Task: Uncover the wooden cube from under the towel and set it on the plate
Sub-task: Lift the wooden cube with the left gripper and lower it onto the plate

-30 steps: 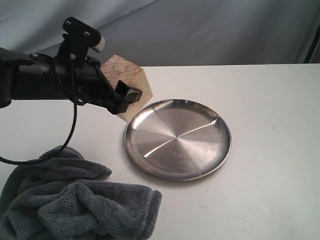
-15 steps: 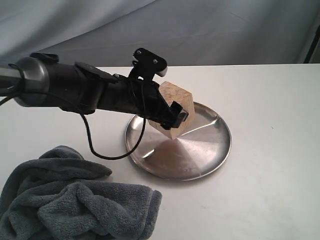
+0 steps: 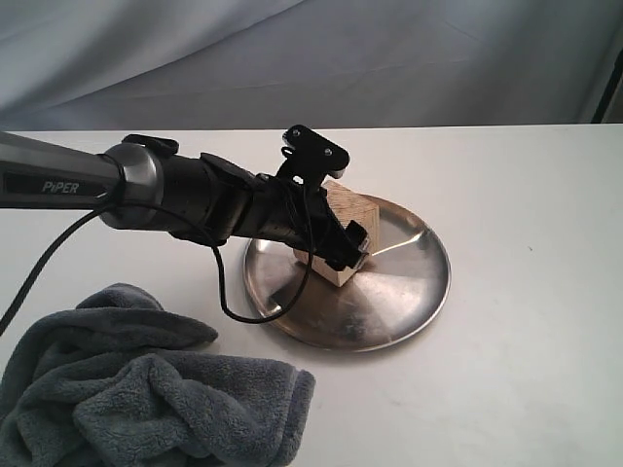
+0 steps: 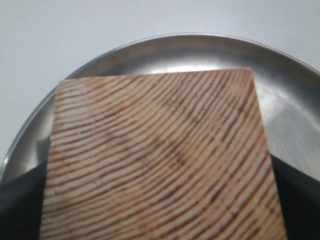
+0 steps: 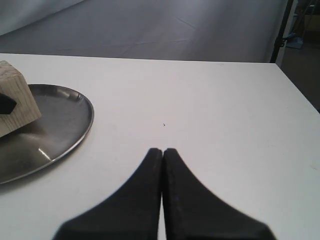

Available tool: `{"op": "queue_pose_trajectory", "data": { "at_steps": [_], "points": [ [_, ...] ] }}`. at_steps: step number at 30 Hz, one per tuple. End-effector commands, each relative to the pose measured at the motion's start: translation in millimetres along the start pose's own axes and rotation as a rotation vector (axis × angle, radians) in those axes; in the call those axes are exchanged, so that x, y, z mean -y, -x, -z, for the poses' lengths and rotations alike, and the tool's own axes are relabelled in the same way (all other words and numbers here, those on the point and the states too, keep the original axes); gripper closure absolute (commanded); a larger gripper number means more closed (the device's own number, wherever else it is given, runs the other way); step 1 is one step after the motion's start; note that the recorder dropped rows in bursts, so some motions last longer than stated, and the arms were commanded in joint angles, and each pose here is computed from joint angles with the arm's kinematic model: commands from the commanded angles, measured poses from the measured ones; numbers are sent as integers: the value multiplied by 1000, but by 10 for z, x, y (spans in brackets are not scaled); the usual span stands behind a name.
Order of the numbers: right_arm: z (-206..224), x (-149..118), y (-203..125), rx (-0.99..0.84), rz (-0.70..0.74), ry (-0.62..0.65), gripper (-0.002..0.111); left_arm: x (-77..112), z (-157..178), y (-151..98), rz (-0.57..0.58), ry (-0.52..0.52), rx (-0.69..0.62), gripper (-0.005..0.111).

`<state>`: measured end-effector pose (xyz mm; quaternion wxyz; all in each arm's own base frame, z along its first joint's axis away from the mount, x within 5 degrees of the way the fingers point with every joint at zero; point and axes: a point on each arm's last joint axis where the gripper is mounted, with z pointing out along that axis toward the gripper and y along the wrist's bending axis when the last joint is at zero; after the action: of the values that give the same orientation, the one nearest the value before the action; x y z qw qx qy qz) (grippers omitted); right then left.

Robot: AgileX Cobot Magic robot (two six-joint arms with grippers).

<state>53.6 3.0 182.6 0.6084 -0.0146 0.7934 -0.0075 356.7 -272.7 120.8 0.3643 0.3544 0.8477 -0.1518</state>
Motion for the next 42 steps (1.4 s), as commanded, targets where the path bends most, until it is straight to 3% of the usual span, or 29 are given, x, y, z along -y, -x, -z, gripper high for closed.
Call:
{"op": "queue_pose_trajectory", "data": {
  "at_steps": [1,7,15,18,22,24,29,33,42],
  "points": [
    [-1,0,2,13,-3,0,108,5,43,96,22,10,29,107],
    [-1,0,2,13,-3,0,108,5,38,91,17,9,27,104],
    [-1,0,2,13,-3,0,108,1,38,91,17,14,27,84],
    [-1,0,2,13,-3,0,108,1,38,91,17,14,27,69],
    [-1,0,2,13,-3,0,108,3,38,91,19,12,27,37],
    [-1,0,2,13,-3,0,108,3,38,91,36,12,28,29],
    [-1,0,2,13,-3,0,108,3,38,91,41,12,28,19],
    [-1,0,2,13,-3,0,108,-1,38,86,-18,17,21,11],
    [-1,0,2,13,-3,0,108,-29,77,121,-13,31,33,11]
  ]
}}
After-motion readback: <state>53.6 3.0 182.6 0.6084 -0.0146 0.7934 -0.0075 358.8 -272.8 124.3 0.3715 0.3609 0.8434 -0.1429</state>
